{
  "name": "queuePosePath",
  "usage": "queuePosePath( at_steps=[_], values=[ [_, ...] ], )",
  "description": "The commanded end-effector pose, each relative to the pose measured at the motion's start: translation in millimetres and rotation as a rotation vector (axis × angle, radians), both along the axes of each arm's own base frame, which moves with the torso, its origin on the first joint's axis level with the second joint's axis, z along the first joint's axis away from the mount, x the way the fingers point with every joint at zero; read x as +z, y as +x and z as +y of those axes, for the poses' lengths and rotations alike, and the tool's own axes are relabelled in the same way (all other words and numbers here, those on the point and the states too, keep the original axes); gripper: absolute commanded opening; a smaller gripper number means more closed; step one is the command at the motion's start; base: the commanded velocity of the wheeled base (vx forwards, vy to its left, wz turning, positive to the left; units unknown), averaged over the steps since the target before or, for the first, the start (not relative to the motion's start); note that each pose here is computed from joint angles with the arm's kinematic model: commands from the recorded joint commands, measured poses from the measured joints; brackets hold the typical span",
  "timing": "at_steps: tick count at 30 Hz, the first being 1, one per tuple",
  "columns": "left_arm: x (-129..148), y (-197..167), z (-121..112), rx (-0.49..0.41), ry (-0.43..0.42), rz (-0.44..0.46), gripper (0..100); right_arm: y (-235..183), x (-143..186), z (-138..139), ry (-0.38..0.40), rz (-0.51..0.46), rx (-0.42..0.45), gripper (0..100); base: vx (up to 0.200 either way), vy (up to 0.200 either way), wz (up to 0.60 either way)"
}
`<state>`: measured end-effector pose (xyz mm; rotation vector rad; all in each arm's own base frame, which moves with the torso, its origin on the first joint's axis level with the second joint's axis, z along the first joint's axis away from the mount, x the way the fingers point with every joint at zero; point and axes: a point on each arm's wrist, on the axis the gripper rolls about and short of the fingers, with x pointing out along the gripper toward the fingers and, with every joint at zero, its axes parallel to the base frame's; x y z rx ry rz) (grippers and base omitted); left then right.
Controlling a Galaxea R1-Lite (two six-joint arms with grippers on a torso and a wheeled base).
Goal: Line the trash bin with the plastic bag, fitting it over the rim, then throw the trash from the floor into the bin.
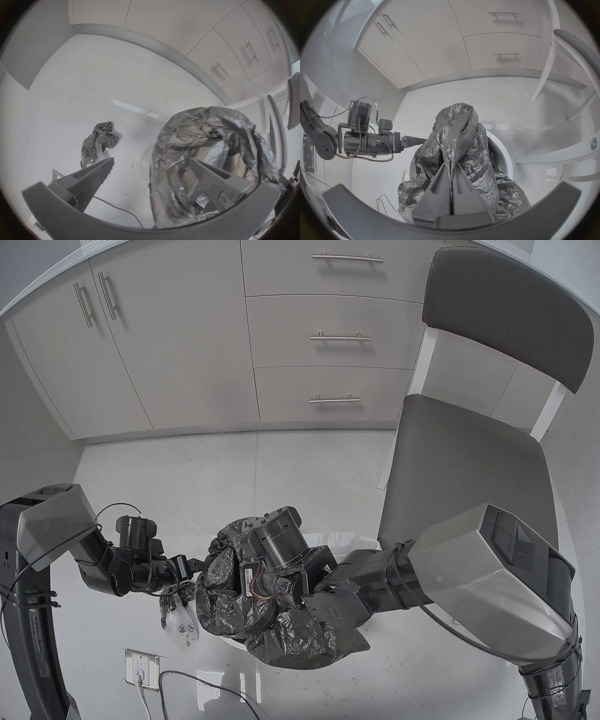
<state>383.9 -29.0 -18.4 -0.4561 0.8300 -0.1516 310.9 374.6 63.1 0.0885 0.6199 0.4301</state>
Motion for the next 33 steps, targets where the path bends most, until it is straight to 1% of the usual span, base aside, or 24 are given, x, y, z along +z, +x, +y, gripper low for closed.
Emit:
queuePosePath(
  at_steps=[1, 3, 5, 6, 7, 8, 9, 10, 12, 13, 15, 17, 18, 19, 20, 21, 23, 24, 26, 28, 33],
  values=[
    [47, -20, -3, -0.017, -0.013, -0.081, 100, 1, 2, 0, 0.007, -0.005, -0.002, 0, 0.000, 0.000, 0.00],
    [71, -34, -11, -0.043, -0.020, -0.130, 100, 0, 3, 1, 0.009, -0.007, 0.000, 0, 0.000, 0.000, 0.00],
    [84, -42, -15, -0.065, -0.025, -0.158, 100, 1, 3, 1, 0.012, -0.009, 0.000, 0, 0.000, 0.000, 0.00],
    [103, -58, -21, -0.101, -0.042, -0.196, 100, 2, 5, 3, 0.019, -0.016, 0.001, 0, 0.000, 0.000, 0.00],
    [113, -70, -26, -0.140, -0.053, -0.216, 100, 3, 6, 4, 0.021, -0.018, 0.001, 0, 0.000, 0.000, 0.00],
    [118, -78, -30, -0.166, -0.062, -0.225, 100, 4, 6, 5, 0.024, -0.020, 0.001, 0, 0.000, 0.000, 0.00],
    [119, -79, -31, -0.172, -0.064, -0.227, 100, 4, 6, 5, 0.025, -0.021, 0.001, 0, 0.000, 0.000, 0.00],
    [125, -100, -39, -0.241, -0.070, -0.235, 100, 5, 6, 7, 0.028, -0.024, 0.001, 0, 0.000, 0.000, 0.00],
    [123, -109, -42, -0.291, -0.041, -0.240, 100, 6, 7, 7, 0.031, -0.026, 0.001, 0, 0.000, 0.000, 0.00],
    [118, -115, -42, -0.336, 0.007, -0.244, 100, 6, 6, 8, 0.029, -0.026, 0.002, 0, 0.000, 0.000, 0.00],
    [107, -123, -40, -0.421, 0.072, -0.244, 100, 6, 6, 8, 0.030, -0.025, 0.001, 0, 0.000, 0.000, 0.00],
    [100, -130, -38, -0.504, 0.096, -0.244, 100, 6, 6, 8, 0.030, -0.025, 0.001, 0, 0.000, 0.000, 0.00],
    [100, -130, -38, -0.504, 0.096, -0.244, 100, 6, 6, 8, 0.030, -0.025, 0.001, 0, 0.000, 0.000, 0.00],
    [92, -140, -37, -0.603, 0.117, -0.250, 100, 6, 6, 8, 0.031, -0.026, 0.001, 0, 0.000, 0.000, 0.00],
    [91, -141, -37, -0.617, 0.122, -0.254, 100, 6, 6, 8, 0.031, -0.026, 0.001, 0, 0.000, 0.000, 0.00],
    [85, -148, -36, -0.706, 0.156, -0.272, 100, 7, 7, 8, 0.033, -0.028, -0.001, 0, 0.000, 0.000, 0.00],
    [79, -152, -35, -0.802, 0.185, -0.303, 100, 7, 9, 8, 0.039, -0.033, -0.001, 0, 0.000, 0.000, 0.00],
    [78, -153, -35, -0.830, 0.187, -0.314, 100, 7, 10, 8, 0.040, -0.034, -0.001, 0, 0.000, 0.000, 0.00],
    [78, -156, -36, -0.858, 0.172, -0.321, 100, 7, 10, 8, 0.040, -0.034, -0.001, 0, 0.000, 0.000, 0.00],
    [77, -156, -37, -0.868, 0.163, -0.324, 100, 7, 10, 8, 0.040, -0.034, -0.001, 0, 0.000, 0.000, 0.00],
    [74, -144, -42, -0.937, 0.050, -0.343, 100, 7, 10, 9, 0.043, -0.035, 0.001, 0, 0.000, 0.000, 0.00]
  ],
)
